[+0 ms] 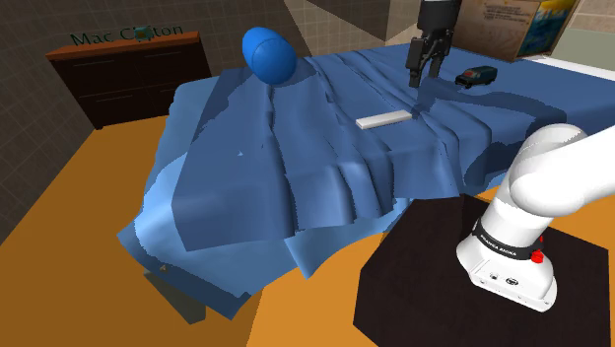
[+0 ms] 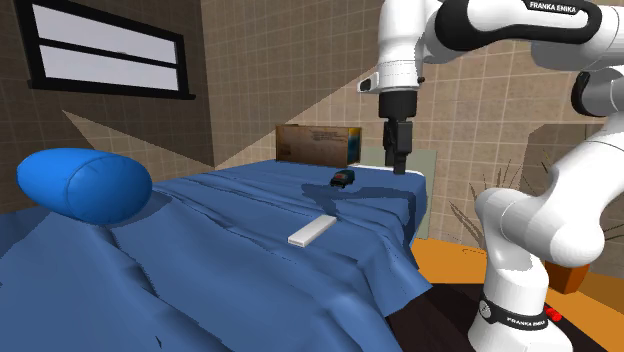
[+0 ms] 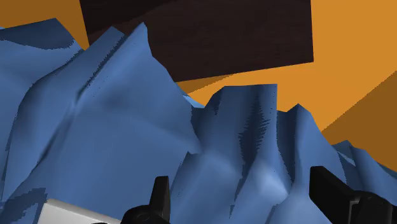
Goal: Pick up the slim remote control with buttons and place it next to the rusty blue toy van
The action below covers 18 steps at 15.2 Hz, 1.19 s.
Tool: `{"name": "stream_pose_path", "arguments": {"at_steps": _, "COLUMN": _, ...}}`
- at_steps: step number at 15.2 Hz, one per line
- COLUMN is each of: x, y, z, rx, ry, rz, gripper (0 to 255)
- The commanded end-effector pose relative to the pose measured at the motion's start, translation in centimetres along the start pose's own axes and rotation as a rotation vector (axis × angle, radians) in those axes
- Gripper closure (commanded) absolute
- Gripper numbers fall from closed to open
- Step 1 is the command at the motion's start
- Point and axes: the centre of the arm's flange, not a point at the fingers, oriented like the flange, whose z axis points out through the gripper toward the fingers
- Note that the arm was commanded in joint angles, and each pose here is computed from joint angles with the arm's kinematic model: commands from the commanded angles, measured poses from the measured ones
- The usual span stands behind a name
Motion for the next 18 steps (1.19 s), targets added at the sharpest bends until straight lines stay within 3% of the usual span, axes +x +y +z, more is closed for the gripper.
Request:
{"name": "stream_pose_path", "arguments": {"at_steps": 1, "x": 0.0, "y": 0.0, "z": 0.0, "rx": 0.0, "ry": 0.0, "rz": 0.0, "gripper": 0}}
{"name": "stream_pose_path", "arguments": {"at_steps": 9, "x": 4.0, "y": 7.4, "z": 6.0, "rx": -0.011, "ry": 0.008, "rz": -0.311, "gripper": 0}}
{"name": "stream_pose_path", "arguments": {"at_steps": 18, "x": 11.1, "y": 13.9, "z": 12.7, "rx": -0.023, "ry": 0.017, "rz": -0.661, "gripper": 0}}
